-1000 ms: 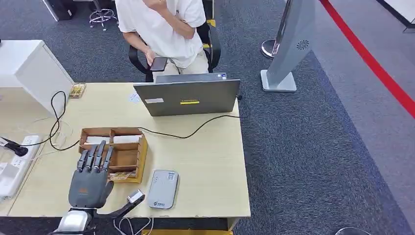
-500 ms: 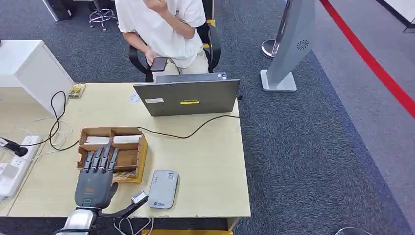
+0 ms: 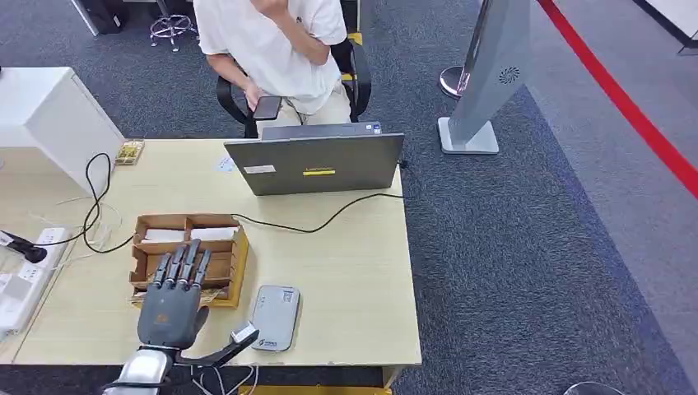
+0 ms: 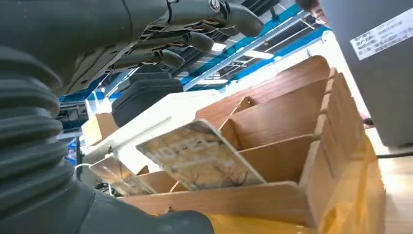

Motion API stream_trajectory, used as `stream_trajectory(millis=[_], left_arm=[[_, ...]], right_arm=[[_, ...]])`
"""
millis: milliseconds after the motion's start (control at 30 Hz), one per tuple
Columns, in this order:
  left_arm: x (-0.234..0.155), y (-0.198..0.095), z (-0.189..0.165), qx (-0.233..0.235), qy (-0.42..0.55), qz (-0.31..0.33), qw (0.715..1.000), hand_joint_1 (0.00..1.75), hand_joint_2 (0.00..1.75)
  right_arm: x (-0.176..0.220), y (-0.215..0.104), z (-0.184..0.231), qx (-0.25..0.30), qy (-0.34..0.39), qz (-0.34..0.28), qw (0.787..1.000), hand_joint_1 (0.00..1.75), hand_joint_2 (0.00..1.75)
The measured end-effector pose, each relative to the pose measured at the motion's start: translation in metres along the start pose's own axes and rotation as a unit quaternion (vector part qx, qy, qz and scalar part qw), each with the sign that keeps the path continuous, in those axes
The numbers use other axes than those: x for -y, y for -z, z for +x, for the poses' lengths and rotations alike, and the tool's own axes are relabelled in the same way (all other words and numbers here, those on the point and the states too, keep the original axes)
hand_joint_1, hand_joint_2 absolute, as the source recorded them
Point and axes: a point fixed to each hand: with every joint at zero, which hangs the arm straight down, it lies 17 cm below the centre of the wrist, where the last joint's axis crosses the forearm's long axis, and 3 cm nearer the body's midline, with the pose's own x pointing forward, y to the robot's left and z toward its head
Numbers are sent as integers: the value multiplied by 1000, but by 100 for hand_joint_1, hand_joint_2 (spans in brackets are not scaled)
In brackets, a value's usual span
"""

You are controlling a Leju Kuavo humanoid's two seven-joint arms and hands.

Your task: Pass the card to the sensor for recognition and then transmit it.

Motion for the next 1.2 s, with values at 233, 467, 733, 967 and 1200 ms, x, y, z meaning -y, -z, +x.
stream_trajectory(millis=[233, 467, 733, 967, 1200], left_arm=[[0, 0, 5, 5, -3, 0, 1000, 0, 175], [0, -1, 11, 11, -5, -1, 1000, 175, 175], [4, -3, 16, 20, -5, -10, 1000, 175, 175], [3, -3, 30, 43, -12, -10, 999, 175, 175], [2, -3, 35, 48, -18, -9, 999, 175, 175]], right_arm=[[-1, 0, 0, 0, 0, 0, 1000, 0, 175], [-1, 0, 0, 1, 0, 1, 1000, 0, 175], [-1, 0, 0, 0, 0, 1, 1000, 0, 175], [-1, 0, -1, -4, -3, 1, 1000, 0, 175], [-1, 0, -2, -4, -6, 1, 1000, 0, 175]])
